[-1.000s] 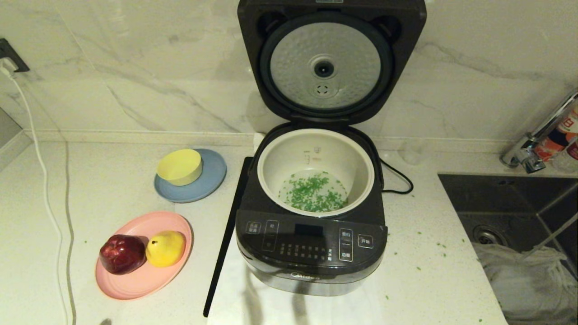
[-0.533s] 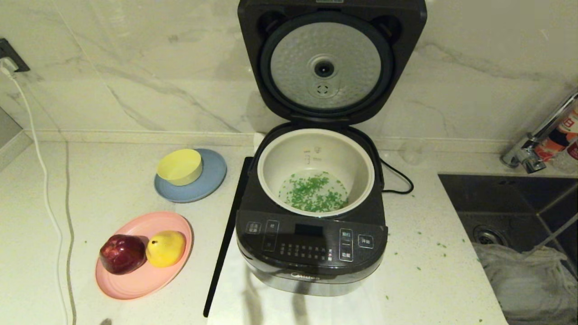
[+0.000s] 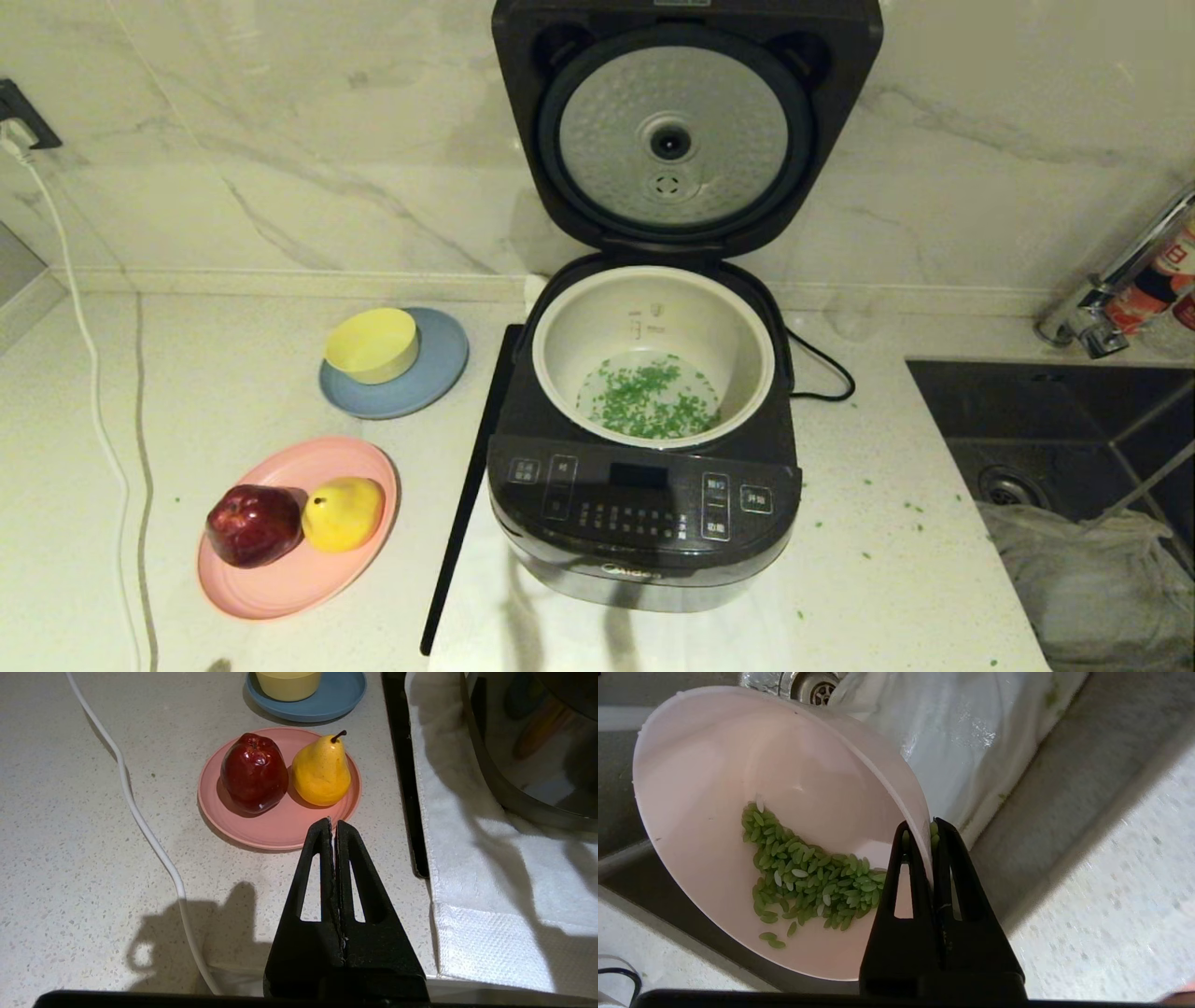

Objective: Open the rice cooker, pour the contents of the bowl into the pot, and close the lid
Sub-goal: Fill a bowl with water from the tap

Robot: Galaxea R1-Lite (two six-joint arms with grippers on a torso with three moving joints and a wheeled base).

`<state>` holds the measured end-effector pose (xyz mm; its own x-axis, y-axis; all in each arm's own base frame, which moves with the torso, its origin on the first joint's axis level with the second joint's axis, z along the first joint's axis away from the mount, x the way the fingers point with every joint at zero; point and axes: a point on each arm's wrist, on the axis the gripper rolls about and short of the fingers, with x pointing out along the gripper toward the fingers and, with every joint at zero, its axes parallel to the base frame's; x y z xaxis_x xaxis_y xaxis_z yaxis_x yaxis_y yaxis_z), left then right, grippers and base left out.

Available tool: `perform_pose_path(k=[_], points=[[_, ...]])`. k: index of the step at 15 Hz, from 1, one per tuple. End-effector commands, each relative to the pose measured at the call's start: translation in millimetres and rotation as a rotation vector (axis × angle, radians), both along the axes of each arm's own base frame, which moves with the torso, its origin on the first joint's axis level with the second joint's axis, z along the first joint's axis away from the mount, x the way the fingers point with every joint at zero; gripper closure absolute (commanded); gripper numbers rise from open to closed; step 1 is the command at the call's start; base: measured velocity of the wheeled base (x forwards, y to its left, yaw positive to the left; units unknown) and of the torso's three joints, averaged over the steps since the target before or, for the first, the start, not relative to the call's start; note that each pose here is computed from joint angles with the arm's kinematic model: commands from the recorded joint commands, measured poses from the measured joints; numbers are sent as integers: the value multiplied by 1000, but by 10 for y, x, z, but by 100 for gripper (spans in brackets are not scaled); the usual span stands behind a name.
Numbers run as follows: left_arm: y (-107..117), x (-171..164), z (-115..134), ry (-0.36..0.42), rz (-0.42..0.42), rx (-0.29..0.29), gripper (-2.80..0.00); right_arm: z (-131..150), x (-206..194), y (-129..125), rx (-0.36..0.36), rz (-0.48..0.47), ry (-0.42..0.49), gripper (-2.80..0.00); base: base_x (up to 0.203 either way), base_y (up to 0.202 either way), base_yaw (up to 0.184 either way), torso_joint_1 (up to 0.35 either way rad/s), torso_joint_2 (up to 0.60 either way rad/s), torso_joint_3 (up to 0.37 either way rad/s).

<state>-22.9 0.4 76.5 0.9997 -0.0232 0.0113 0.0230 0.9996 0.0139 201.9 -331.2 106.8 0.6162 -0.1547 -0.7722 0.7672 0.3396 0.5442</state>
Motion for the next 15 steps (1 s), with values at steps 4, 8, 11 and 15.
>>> perform_pose_path(k=[4,8,11,15], points=[[0,5,-21,7,0,1,0,-112,215,-34,24,21,-4,0,0,0,0,0,0,0],[0,5,-21,7,0,0,0,-83,358,-71,16,21,-25,0,0,0,0,0,0,0],[0,5,-21,7,0,0,0,-49,476,-111,14,9,-47,0,0,0,0,0,0,0],[0,5,-21,7,0,0,0,-98,581,-99,28,13,-48,0,0,0,0,0,0,0]])
